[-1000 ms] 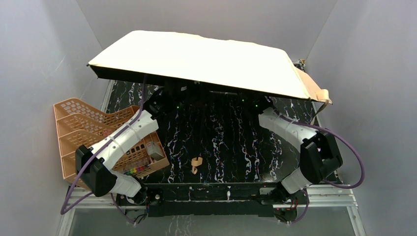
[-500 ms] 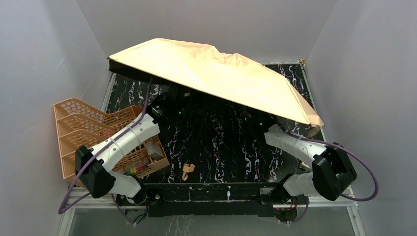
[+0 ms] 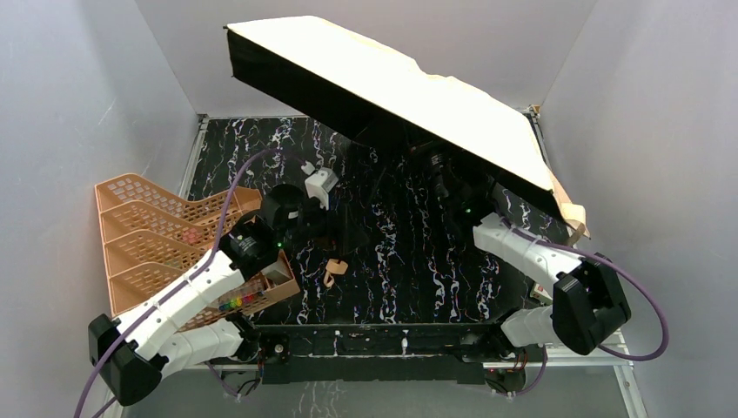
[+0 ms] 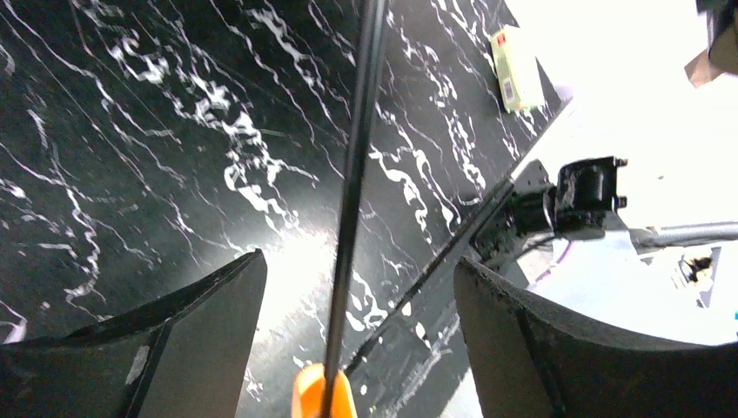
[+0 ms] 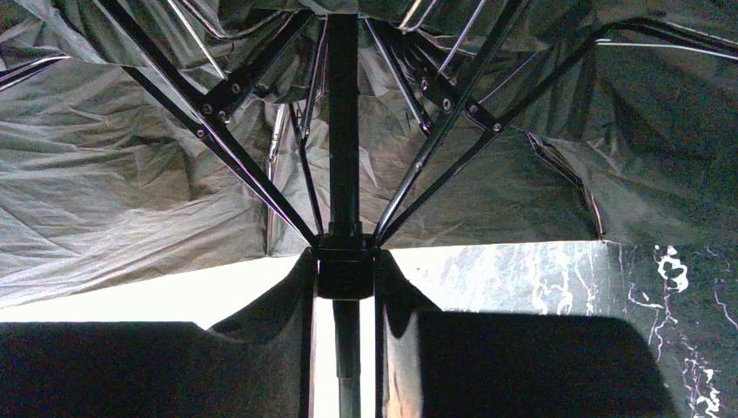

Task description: Put away the umbrella

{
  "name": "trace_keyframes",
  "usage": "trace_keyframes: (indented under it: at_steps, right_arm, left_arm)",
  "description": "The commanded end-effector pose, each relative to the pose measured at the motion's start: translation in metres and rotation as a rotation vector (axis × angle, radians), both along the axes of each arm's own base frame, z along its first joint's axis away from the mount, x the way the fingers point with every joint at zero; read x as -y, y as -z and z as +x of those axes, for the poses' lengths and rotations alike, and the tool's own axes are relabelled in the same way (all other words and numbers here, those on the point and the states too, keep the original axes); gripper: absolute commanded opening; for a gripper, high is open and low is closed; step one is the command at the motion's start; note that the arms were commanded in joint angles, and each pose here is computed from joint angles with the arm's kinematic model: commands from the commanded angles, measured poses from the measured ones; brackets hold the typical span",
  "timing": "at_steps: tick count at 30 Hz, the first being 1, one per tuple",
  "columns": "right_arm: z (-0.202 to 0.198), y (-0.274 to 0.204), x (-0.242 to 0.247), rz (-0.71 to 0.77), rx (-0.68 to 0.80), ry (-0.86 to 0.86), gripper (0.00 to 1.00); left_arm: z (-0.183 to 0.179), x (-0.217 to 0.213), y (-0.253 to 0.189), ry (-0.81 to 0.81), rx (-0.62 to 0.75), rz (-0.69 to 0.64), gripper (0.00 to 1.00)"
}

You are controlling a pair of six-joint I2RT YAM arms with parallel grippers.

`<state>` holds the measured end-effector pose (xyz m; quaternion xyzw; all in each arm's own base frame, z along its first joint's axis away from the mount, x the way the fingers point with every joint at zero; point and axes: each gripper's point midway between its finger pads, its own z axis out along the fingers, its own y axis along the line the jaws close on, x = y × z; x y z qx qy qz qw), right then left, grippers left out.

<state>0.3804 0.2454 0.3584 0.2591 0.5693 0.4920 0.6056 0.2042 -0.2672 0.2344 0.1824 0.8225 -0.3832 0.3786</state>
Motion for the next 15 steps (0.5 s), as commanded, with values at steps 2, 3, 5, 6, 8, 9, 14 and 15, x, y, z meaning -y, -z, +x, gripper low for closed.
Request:
trace_keyframes:
  at_steps: [2,3,5,6,8,9,14,15]
  right_arm:
    - [0.002,-0.071,0.015,0.119,0.160,0.031,0.00]
    - [0.003,-0.072,0.016,0.117,0.163,0.030,0.00]
    - [0.005,-0.076,0.019,0.118,0.170,0.033,0.00]
    - [0.005,-0.076,0.019,0.119,0.172,0.030,0.00]
    - [0.003,-0.078,0.019,0.120,0.179,0.019,0.00]
    - [0.002,-0.078,0.019,0.119,0.179,0.014,0.00]
    - [-0.007,-0.080,0.020,0.075,0.170,-0.009,0.00]
    - [-0.009,-0.080,0.022,0.046,0.170,-0.006,0.00]
  left_arm:
    - [-0.035,0.000,0.016,0.071,-0.093,-0.014,0.72]
    - [-0.037,0.000,0.019,0.074,-0.101,-0.008,0.69]
    - [-0.041,0.000,0.025,0.080,-0.114,0.003,0.61]
    - [-0.040,0.000,0.028,0.078,-0.118,0.008,0.57]
    - [-0.038,0.002,0.031,0.077,-0.121,0.019,0.42]
    - [-0.035,0.004,0.032,0.076,-0.119,0.023,0.29]
    - [-0.015,0.015,0.015,0.052,-0.060,0.007,0.00]
    - [-0.010,0.017,0.006,0.041,-0.033,-0.002,0.00]
